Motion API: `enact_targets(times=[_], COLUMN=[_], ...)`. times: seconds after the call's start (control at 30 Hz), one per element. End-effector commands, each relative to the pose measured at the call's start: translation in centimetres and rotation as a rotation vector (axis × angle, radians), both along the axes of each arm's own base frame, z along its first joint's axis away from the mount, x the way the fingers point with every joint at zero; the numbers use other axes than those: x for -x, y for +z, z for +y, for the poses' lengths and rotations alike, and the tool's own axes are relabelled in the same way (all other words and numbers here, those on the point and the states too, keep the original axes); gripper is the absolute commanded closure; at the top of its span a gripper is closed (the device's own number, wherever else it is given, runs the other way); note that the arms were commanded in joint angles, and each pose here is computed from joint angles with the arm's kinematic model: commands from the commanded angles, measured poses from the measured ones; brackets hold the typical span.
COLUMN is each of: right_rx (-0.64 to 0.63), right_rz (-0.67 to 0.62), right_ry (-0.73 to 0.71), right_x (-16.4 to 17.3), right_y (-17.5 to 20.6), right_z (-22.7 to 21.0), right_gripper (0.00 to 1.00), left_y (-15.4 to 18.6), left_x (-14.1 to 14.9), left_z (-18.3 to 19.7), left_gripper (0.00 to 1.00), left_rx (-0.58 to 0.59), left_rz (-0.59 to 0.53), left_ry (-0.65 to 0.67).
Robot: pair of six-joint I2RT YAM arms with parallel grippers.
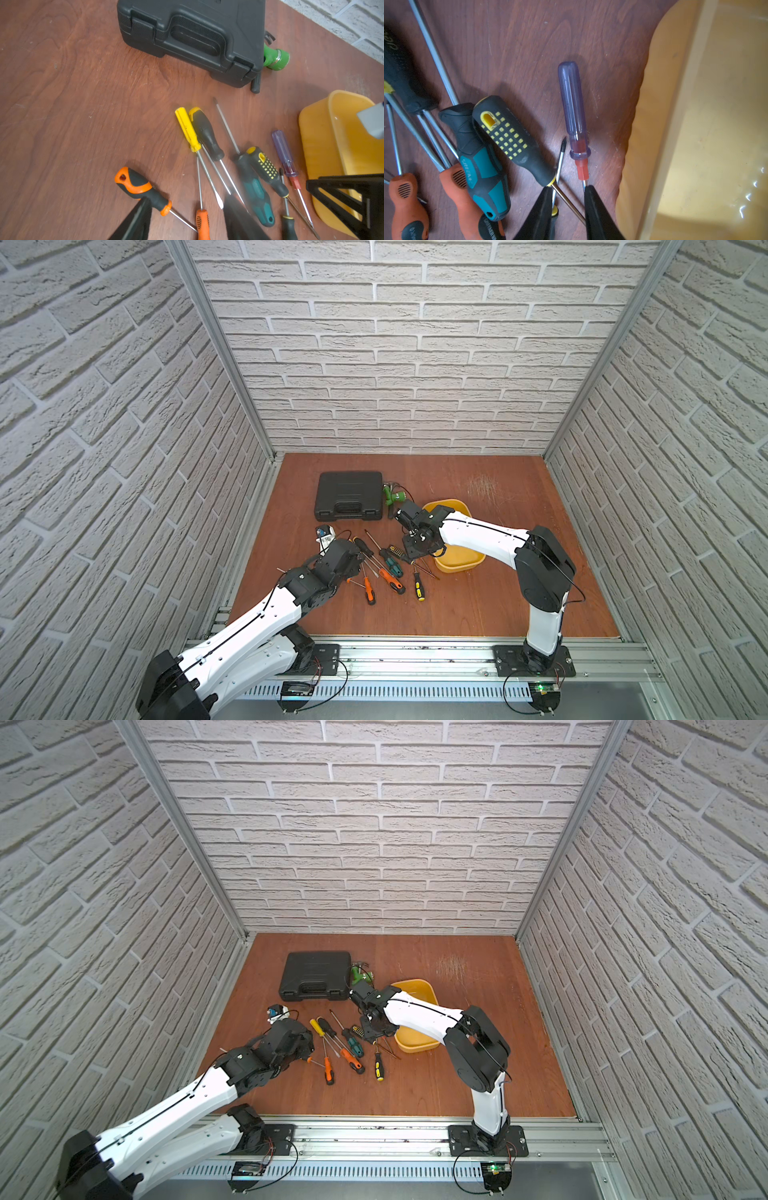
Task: Put the screwdriver on the desktop into the storage box
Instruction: Pick up the screwdriver from the center of the board.
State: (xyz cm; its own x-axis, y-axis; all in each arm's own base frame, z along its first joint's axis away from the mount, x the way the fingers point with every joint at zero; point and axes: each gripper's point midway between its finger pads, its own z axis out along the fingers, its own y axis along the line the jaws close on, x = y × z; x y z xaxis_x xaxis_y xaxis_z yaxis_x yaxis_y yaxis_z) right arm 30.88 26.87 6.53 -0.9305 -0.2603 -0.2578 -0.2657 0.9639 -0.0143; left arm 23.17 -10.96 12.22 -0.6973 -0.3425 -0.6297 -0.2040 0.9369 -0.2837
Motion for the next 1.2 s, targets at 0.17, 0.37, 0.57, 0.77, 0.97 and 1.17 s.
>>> enact_targets(times=[0.17, 0.37, 0.57, 0.77, 0.97, 1.17], right_rx=[-0.035, -0.080, -0.045, -0.052, -0.003, 0.006], right_rz=[-0.072, -0.084, -0.080, -0.070, -0.042, -0.014], right_ry=[0.005, 0.003, -0.007, -0.014, -0.016, -0.029], right_x=[-1.7, -1.5, -1.8, -2.0, -2.4, -3.0], right_y=[0.8, 0.8, 0.4, 0.0, -1.2, -2.5], right_z=[0.6, 1.0, 0.4, 0.5, 0.3, 0.0], right_gripper=[0.62, 0.61, 0.61, 0.62, 0.63, 0.64], left_y=[0.2, 0.2, 0.0, -0.9, -1.1, -1.5], left_x=[0.1, -0.4, -1.3, -1.3, -1.0, -1.0], left_z=[0.0, 0.1, -0.4, -0.9, -0.7, -1.0], left_gripper=[0.39, 0.37, 0.37, 0.38, 0.38, 0.37], left_rx=[0.026, -0.001, -0.009, 0.008, 0.028, 0.035], left_rz=[0.004, -0.013, -0.014, 0.000, -0.005, 0.009], left_ry=[0.017, 0.013, 0.005, 0.000, 0.011, 0.007])
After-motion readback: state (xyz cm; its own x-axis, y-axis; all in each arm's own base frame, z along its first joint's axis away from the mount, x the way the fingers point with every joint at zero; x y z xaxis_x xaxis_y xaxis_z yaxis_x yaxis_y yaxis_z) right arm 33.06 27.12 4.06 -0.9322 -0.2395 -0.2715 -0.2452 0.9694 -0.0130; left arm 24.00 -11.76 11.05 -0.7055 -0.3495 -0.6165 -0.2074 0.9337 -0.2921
